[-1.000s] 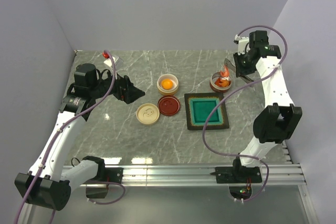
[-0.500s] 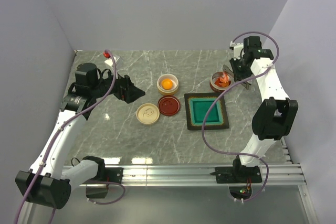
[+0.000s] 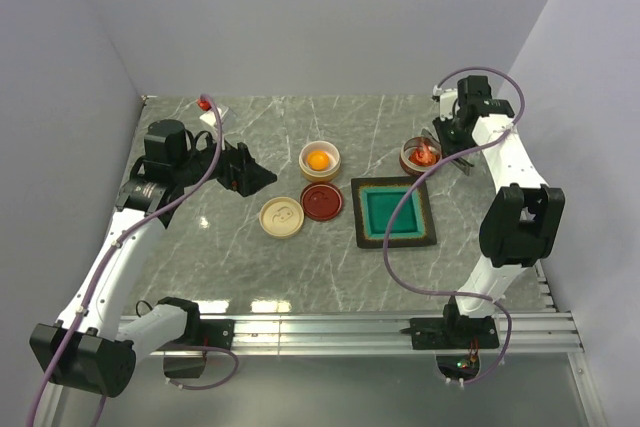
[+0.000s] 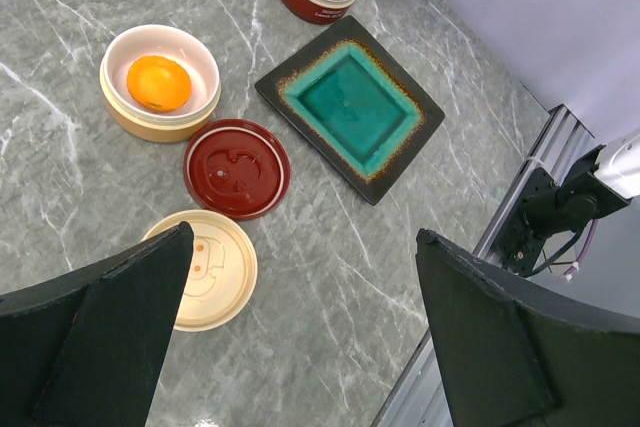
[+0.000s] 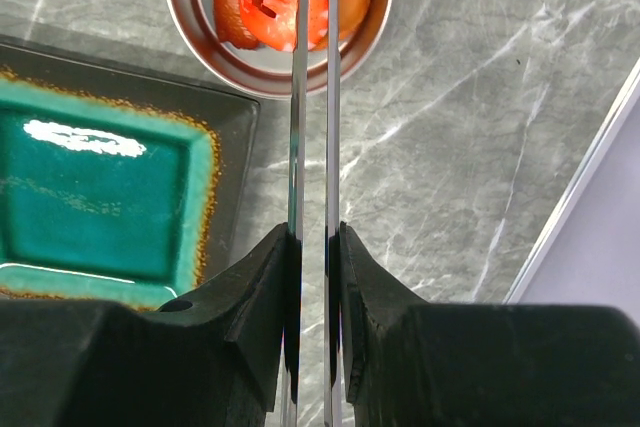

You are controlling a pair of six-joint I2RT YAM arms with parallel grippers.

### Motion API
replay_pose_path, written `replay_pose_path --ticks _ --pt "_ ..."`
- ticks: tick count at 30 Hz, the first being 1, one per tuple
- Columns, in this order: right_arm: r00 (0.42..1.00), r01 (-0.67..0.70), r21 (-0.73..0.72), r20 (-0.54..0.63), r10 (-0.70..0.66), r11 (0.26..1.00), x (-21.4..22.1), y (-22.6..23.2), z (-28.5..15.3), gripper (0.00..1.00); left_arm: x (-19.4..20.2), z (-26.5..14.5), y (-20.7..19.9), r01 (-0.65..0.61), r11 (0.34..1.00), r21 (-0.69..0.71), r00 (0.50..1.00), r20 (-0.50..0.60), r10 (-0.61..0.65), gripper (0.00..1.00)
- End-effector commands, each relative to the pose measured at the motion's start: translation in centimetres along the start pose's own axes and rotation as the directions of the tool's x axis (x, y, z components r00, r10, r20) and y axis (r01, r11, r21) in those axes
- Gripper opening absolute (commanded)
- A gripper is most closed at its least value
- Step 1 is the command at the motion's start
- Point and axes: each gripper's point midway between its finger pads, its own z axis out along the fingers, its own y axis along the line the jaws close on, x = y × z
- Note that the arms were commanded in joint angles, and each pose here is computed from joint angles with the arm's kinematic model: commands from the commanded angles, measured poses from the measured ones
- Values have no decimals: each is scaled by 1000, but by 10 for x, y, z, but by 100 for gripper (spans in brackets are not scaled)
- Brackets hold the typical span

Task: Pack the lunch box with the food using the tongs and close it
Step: Place the food into the lunch box

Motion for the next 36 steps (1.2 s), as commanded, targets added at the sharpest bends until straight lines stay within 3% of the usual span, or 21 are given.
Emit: replay_pose_path --ticks 1,7,20,31,36 --pt "998 6 16 64 -7 1000 -17 1 -7 11 -5 -2 -3 -37 999 13 999 28 37 99" --pt "998 10 5 61 -11 1000 -18 7 -7 15 -4 -3 -2 -37 999 10 999 25 37 100" --pt "997 2 8 76 -2 1000 -24 6 -23 37 -9 -2 -4 -45 999 17 999 23 45 99" --pt "986 6 22 164 -10 1000 -48 3 -64 38 -12 -4 -5 -51 999 16 998 28 51 99" --pt "977 115 -154 197 -84 981 -40 38 -94 38 -16 -7 -9 -55 998 16 998 33 54 99"
